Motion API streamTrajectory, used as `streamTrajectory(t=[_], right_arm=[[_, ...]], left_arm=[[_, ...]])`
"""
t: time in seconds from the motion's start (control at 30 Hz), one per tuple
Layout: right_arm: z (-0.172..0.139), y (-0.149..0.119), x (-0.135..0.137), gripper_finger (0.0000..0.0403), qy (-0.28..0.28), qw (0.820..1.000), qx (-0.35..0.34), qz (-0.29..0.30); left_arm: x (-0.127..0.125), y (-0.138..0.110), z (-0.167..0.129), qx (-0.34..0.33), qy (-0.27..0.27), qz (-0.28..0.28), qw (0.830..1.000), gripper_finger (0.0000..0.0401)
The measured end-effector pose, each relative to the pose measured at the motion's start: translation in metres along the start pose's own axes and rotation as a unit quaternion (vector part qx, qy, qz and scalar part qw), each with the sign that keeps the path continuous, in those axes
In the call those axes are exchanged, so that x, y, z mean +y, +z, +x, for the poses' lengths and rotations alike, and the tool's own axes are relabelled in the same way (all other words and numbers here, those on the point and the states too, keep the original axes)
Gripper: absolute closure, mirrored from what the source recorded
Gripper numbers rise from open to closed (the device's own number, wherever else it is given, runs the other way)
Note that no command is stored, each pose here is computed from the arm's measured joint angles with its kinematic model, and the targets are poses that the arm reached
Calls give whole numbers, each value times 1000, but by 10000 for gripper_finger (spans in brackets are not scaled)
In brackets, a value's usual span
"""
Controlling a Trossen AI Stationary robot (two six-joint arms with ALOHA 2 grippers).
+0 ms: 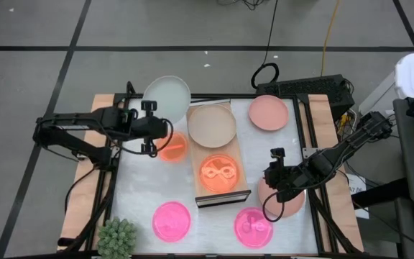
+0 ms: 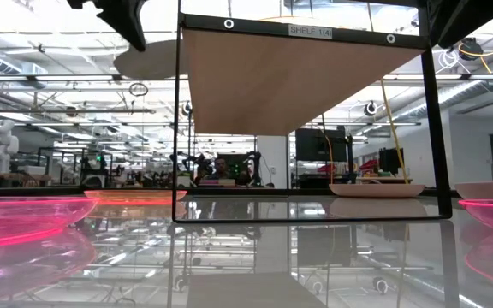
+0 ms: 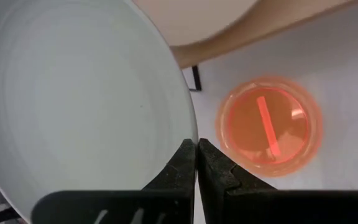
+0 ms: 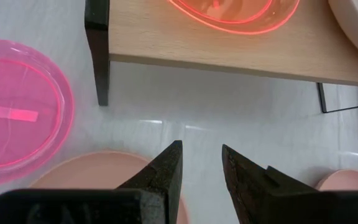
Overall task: Place and stack plates onto a shelf
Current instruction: Stack the gray plate on the brown plate on the shelf
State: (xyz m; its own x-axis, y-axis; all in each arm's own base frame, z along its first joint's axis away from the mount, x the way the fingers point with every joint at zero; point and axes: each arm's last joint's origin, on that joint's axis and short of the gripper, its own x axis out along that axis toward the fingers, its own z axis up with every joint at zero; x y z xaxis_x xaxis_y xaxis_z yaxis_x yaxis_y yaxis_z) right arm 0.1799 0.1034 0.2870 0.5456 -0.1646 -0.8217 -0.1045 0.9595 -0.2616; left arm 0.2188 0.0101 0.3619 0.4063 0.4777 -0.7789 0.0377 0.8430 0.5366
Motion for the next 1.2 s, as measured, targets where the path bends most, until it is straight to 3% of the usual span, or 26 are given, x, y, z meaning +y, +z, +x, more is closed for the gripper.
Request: streamTrajectory(t=[0.3,0.63,1.2], right_arm=[[0,2,1,307,3,1000,-10,4],[0,2,1,307,4,1000,-11,4],[0,2,1,307,7,1000,-10,5]], left_arm=[[-2,26,5,-85,-4,73,994,398],[-10,63,36,-135,-4,144,980,398],[-22,85,89,-118,-44,146,981,389]])
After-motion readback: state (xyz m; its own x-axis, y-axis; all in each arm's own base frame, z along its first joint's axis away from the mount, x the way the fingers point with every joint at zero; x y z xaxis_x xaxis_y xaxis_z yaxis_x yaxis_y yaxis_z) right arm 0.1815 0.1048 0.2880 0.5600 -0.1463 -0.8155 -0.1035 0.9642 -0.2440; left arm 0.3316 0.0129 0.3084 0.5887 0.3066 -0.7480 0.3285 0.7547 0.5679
